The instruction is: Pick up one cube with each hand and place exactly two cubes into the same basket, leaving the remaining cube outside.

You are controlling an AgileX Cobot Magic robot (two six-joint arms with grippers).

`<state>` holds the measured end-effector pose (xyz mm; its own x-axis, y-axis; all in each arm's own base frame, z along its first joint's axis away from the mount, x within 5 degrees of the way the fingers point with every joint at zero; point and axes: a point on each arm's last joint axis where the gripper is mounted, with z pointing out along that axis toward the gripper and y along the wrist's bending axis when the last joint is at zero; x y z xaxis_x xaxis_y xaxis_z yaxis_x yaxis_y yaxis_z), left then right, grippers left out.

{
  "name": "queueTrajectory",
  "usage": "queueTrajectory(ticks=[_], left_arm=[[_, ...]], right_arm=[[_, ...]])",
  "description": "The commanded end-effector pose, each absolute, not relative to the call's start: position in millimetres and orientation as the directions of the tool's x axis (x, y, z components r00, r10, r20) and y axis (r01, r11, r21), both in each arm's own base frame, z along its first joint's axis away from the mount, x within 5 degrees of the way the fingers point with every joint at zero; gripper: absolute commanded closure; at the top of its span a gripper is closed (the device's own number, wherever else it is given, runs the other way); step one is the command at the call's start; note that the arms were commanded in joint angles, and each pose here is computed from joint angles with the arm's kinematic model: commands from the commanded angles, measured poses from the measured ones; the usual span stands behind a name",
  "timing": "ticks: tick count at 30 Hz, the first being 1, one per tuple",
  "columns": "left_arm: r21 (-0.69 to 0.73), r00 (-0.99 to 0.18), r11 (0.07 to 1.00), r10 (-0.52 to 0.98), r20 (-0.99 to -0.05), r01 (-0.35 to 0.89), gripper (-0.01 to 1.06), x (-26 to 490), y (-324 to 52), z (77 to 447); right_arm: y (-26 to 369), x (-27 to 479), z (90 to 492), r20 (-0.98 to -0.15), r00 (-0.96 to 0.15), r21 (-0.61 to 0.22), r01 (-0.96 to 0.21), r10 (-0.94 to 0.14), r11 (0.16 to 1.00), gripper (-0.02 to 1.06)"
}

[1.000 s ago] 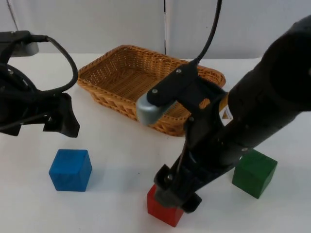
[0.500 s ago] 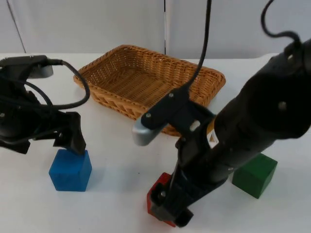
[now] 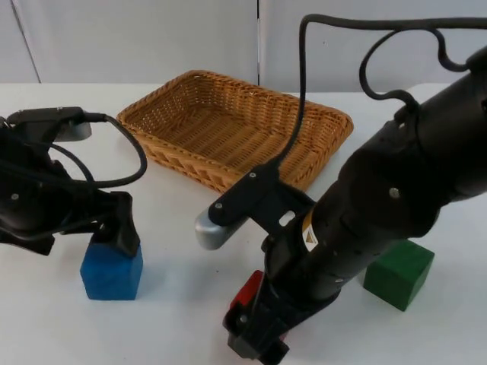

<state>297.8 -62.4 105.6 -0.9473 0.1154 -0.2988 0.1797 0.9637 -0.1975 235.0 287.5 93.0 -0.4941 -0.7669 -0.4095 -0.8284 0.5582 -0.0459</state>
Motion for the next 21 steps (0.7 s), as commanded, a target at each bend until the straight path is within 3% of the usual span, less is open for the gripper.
queueTrajectory(ticks=[1, 21], left_arm=[[-0.209, -0.949, 0.96, 0.117, -0.293, 0.184, 0.0, 298.7, -65.3, 98.5], [-0.206, -0.942, 0.955, 0.143, -0.304, 0.212, 0.0, 300.3, -66.7, 92.4]], right_arm=[[291.1, 235.8, 94.1, -0.429, -0.486, -0.048, -0.83, -0.762, 0.556, -0.01], [290.9, 235.6, 93.9, -0.425, -0.487, -0.047, -0.83, -0.763, 0.556, -0.01]])
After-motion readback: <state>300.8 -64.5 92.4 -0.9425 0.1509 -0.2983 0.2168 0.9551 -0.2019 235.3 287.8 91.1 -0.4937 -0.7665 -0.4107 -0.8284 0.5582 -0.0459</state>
